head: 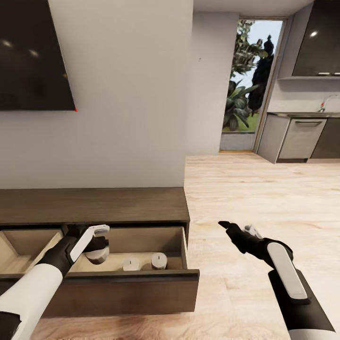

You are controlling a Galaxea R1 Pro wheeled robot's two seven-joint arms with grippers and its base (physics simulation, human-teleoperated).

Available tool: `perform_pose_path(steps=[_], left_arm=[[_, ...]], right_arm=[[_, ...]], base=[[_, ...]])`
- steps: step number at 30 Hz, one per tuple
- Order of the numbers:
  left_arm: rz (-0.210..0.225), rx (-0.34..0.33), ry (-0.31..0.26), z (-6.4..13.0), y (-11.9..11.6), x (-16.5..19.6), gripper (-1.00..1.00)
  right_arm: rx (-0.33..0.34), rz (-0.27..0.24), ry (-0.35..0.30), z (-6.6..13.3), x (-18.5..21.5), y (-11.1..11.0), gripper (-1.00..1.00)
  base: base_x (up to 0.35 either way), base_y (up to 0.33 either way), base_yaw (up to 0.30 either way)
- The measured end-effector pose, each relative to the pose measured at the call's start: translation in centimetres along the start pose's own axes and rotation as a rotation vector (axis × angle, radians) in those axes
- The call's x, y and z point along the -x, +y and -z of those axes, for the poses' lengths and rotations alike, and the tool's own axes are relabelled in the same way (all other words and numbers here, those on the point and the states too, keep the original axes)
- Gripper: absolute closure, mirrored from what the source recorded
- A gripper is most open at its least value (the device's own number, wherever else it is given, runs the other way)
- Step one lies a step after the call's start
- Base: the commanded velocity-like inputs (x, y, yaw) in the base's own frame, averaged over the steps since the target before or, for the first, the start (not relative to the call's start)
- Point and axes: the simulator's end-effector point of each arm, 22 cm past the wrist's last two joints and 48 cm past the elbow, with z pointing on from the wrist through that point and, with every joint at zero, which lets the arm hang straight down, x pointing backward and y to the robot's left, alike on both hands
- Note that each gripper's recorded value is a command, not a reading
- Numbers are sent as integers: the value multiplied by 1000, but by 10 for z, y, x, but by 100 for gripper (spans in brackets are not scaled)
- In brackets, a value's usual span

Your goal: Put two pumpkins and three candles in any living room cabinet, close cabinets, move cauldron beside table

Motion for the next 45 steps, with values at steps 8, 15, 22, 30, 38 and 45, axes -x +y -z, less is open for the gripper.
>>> perform_pose_path(steps=[8,15,22,30,38,45], left_arm=[[-4,6,29,-17,0,-11,100],[-7,11,56,-31,0,-22,100],[-8,11,61,-35,-1,-24,100],[-8,9,54,-33,-2,-22,100],[-9,9,56,-34,-1,-22,100],[-9,10,57,-34,-1,-23,100]], right_arm=[[-31,-26,11,-10,-4,-20,-100],[-54,-33,28,-19,-11,-33,-100],[-60,-35,33,-22,-13,-37,-100],[-60,-35,33,-22,-13,-37,-100],[-59,-33,34,-22,-13,-37,-100],[-60,-34,34,-22,-13,-37,-100]], base=[[0,0,0],[0,0,0],[0,0,0],[5,0,0],[118,0,0],[127,0,0]])
